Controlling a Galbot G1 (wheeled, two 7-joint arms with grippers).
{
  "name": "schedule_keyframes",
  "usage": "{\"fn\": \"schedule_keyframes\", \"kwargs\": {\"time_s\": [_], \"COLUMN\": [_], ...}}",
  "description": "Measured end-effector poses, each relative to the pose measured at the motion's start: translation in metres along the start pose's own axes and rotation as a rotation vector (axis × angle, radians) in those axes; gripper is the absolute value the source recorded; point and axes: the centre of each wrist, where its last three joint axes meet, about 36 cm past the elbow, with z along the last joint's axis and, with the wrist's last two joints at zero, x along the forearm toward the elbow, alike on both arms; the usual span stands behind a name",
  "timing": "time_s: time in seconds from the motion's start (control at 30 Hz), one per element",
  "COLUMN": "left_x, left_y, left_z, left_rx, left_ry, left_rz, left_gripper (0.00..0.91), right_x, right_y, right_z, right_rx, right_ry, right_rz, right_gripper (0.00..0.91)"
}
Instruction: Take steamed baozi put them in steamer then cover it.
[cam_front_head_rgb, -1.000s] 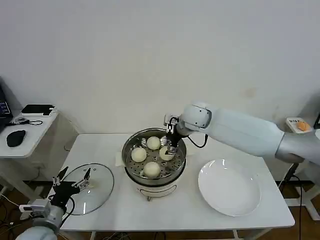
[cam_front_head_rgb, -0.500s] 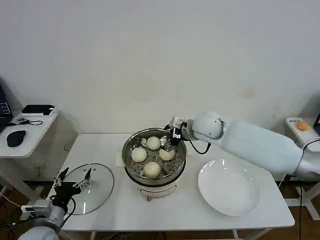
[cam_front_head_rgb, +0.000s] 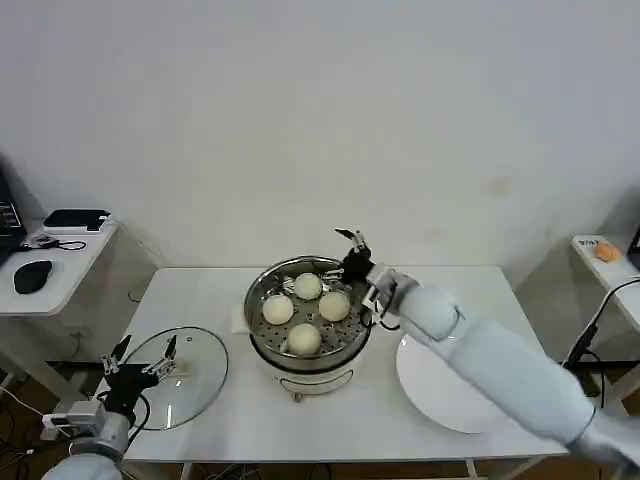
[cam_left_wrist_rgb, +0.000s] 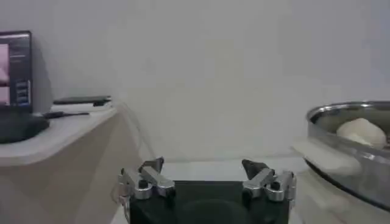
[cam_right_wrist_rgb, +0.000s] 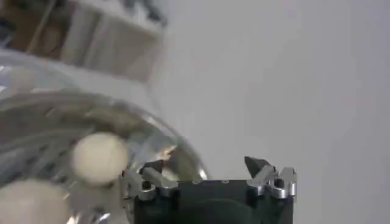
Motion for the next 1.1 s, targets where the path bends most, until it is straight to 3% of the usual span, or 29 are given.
{"fn": "schedule_keyframes", "kwargs": {"time_s": [0.2,0.37,0.67,0.9,1.1], "left_x": [-0.004,-0.005,0.013,0.018,0.017], "left_y": [-0.003,0.002,0.029,0.048,0.052], "left_z": [0.008,0.022,0.056,0.083,0.105], "left_rx": [-0.044,-0.206,-0.733,-1.099,-1.297], "left_ry": [-0.023,-0.047,-0.094,-0.090,-0.057], "left_rz": [-0.039,-0.079,-0.152,-0.102,-0.025], "left_gripper": [0.907,0.907,0.907,0.907,0.907], "right_x": [0.028,0.064,0.165,0.231,0.268], "right_y": [0.014,0.025,0.047,0.064,0.074], "right_z": [0.041,0.071,0.111,0.124,0.126], "right_rx": [-0.101,-0.215,-0.364,-0.397,-0.402], "right_ry": [-0.097,-0.114,-0.013,0.070,0.124], "right_rz": [0.182,0.312,0.498,0.605,0.684], "right_gripper": [0.907,0.907,0.907,0.907,0.907]}}
